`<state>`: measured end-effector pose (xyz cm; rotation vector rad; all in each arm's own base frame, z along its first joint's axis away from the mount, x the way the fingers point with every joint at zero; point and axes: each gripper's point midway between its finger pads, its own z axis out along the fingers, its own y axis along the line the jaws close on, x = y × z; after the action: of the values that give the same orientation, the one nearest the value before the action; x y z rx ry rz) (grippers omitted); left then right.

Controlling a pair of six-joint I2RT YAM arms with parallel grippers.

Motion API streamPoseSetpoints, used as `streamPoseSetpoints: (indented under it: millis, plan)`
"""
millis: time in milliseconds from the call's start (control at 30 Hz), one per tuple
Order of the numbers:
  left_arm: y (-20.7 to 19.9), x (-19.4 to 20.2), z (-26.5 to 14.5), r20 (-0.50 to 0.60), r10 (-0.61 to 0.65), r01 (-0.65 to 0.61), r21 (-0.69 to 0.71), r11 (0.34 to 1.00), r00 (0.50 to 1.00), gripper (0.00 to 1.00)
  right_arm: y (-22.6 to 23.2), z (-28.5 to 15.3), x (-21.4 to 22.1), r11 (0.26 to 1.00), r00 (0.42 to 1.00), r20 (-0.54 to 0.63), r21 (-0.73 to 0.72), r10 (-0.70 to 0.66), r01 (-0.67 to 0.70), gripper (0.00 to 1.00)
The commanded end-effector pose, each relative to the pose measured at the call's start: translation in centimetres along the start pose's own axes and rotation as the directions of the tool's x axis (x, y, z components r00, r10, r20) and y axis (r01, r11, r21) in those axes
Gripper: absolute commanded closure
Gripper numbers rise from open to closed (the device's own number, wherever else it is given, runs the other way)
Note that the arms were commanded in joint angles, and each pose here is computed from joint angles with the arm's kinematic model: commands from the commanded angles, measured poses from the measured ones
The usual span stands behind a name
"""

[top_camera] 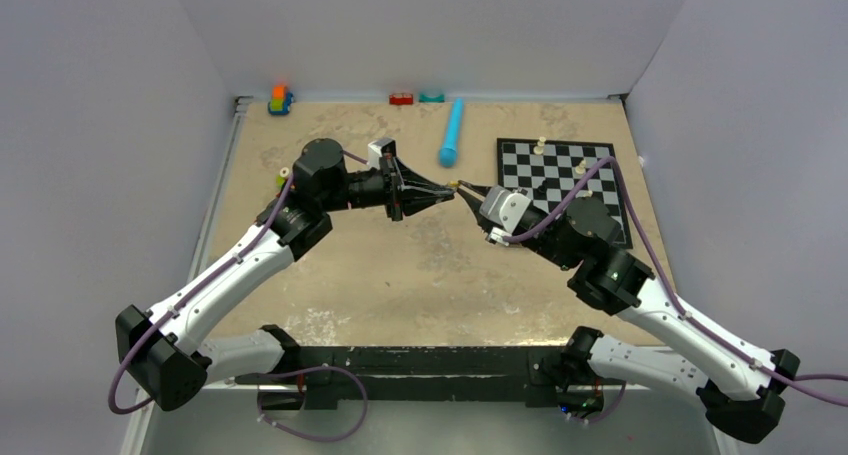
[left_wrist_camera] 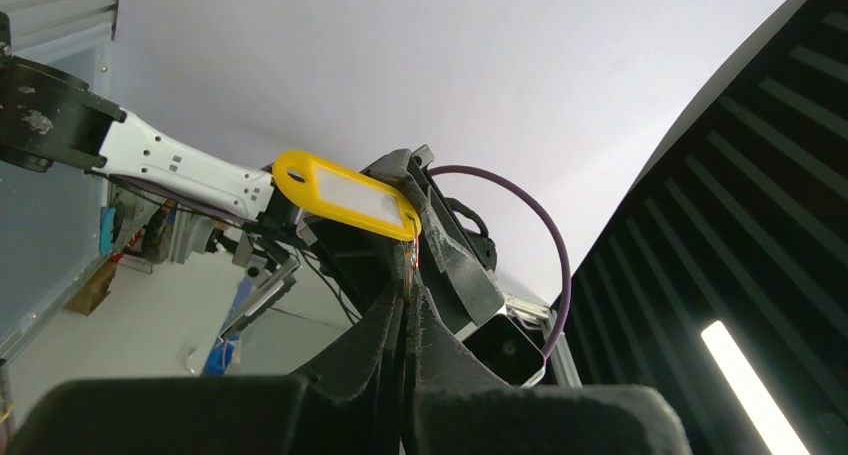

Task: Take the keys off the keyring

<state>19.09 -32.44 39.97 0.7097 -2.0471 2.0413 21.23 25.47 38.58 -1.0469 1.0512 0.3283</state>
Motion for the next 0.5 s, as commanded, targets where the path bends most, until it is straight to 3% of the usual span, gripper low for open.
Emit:
streamPoseSetpoints:
  millis: [0, 133, 367, 467]
  plan:
    - [-2.14, 2.13, -1.11, -0.044, 0.052, -0.049, 0.062, 0.997, 0.998, 1.0, -1.05, -0.1, -1.47, 1.0, 1.0, 0.031, 0.03, -0.006, 0.005, 0.82]
    - [-2.16, 2.19, -1.18, -0.044, 0.052, -0.049, 0.063, 0.997, 0.998, 1.0, -1.22, -0.07, -1.66, 0.999, 0.999, 0.034, 0.034, -0.007, 0.006, 0.82]
    - [-2.33, 2.32, -1.3, -0.042, 0.055, -0.052, 0.069, 0.996, 0.998, 1.0, -1.22, 0.09, -1.78, 1.0, 0.999, 0.031, 0.026, -0.011, 0.01, 0.99]
    - [-2.39, 2.42, -1.34, -0.045, 0.056, -0.053, 0.071, 0.996, 0.997, 1.0, -1.21, -0.06, -1.78, 1.0, 0.999, 0.033, 0.028, -0.011, 0.01, 1.0]
